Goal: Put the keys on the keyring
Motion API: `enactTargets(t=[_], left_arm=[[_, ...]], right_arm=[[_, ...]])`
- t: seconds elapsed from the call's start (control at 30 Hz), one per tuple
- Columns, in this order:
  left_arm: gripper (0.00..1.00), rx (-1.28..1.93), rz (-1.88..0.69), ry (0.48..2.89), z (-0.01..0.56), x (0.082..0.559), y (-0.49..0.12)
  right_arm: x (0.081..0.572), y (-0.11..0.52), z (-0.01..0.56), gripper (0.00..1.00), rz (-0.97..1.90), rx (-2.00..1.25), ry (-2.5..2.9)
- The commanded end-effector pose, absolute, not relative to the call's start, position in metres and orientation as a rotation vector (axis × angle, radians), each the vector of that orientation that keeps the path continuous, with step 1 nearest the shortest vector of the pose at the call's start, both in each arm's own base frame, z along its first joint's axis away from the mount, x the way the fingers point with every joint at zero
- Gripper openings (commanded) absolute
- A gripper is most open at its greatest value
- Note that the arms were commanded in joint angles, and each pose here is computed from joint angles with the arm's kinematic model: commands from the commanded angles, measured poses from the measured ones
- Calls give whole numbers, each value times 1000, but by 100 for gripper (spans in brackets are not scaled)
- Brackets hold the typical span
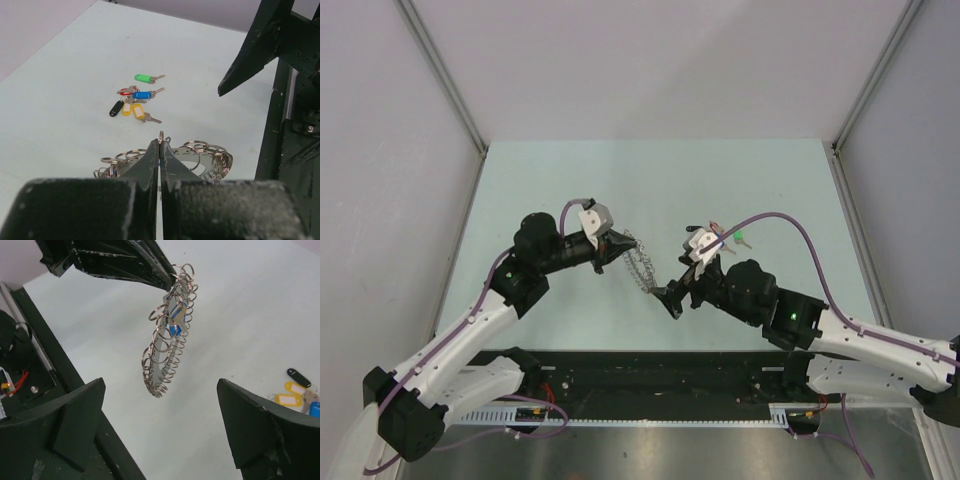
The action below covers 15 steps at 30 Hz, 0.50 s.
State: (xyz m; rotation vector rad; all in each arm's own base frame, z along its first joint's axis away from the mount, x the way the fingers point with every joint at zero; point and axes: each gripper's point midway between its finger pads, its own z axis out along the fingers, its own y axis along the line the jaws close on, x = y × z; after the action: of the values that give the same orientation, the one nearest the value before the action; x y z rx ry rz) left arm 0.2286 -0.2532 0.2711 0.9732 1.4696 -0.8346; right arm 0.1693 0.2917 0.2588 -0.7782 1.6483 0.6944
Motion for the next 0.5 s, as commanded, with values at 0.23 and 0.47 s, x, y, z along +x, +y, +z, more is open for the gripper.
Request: enactTargets(t=[0.23, 0.47], left_arm=[[0, 889, -708, 1423, 304, 245, -238], [0, 883, -622, 1505, 291, 255, -228]], right_arm=[[211, 251, 289, 99, 786, -177, 1668], [222, 246, 287, 100, 682, -277, 1633]])
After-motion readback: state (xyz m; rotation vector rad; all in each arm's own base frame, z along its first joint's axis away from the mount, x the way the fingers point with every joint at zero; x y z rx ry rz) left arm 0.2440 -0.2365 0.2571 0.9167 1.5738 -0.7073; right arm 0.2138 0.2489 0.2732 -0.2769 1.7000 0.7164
